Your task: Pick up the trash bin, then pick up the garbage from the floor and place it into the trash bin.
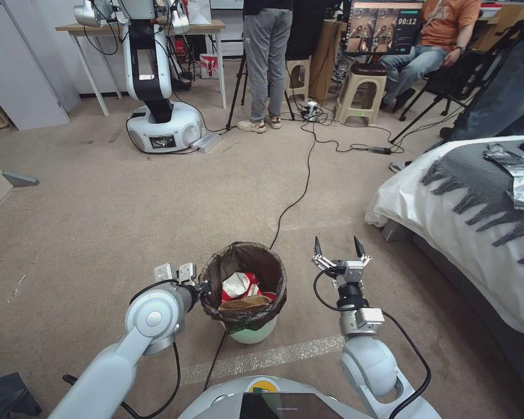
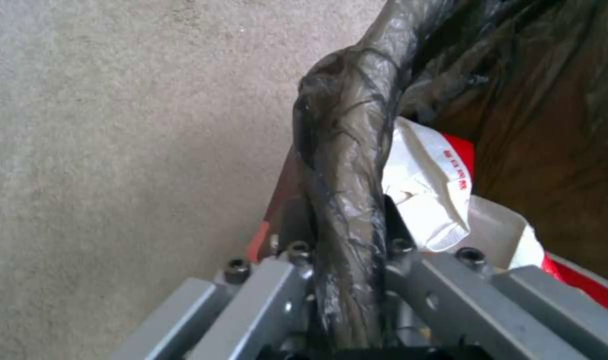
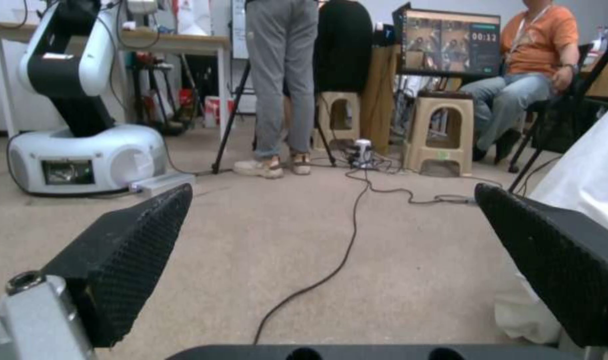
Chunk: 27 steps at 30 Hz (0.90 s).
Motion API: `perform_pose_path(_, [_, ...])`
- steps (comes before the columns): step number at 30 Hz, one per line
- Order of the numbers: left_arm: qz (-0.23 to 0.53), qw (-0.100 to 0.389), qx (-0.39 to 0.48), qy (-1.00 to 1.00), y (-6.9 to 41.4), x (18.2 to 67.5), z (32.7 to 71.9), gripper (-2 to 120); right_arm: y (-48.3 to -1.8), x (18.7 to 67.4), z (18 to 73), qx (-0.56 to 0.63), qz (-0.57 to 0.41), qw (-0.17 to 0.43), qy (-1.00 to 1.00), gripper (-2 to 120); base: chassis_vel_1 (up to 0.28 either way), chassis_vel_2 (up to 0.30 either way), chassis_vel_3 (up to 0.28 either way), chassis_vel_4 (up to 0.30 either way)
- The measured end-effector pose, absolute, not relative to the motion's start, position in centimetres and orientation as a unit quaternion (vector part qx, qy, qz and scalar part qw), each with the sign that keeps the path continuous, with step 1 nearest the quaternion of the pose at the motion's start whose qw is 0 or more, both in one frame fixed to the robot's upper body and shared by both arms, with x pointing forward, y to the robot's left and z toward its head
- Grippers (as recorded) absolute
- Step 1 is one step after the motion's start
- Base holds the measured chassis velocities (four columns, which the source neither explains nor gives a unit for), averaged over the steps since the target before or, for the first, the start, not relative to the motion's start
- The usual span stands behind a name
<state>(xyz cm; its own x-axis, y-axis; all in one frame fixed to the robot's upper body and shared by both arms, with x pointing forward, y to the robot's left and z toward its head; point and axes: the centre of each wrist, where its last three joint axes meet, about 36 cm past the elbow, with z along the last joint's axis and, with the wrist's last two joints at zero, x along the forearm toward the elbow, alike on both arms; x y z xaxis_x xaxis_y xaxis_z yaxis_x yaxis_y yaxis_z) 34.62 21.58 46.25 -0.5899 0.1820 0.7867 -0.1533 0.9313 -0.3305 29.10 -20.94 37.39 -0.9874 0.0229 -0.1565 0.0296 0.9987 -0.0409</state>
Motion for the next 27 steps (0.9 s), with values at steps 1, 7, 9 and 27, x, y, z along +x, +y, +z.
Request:
perform_pose_path(1, [0.185,0.453,-0.008,-0.872,21.58,34.63,46.22,11,-20.94,29.13,37.4,0.013,-0.021,0.078,0.997,100,0.0,0.0,0.0,0.0])
perform_pose_path(7, [0.186,0.453,-0.01,-0.872,21.52,34.7,46.2,32,-21.02,29.18,37.28,0.013,-0.022,0.078,0.997,100,0.0,0.0,0.0,0.0])
perform_pose_path(9, [0.184,0.451,-0.01,-0.873,21.51,34.71,46.17,37,-21.05,29.16,37.21,0.013,-0.023,0.077,0.997,100,0.0,0.0,0.0,0.0])
perform_pose_path(27, [0.188,0.42,-0.027,-0.887,21.41,34.85,46.95,99,-20.72,28.96,36.95,0.012,-0.019,0.073,0.997,100,0.0,0.0,0.0,0.0])
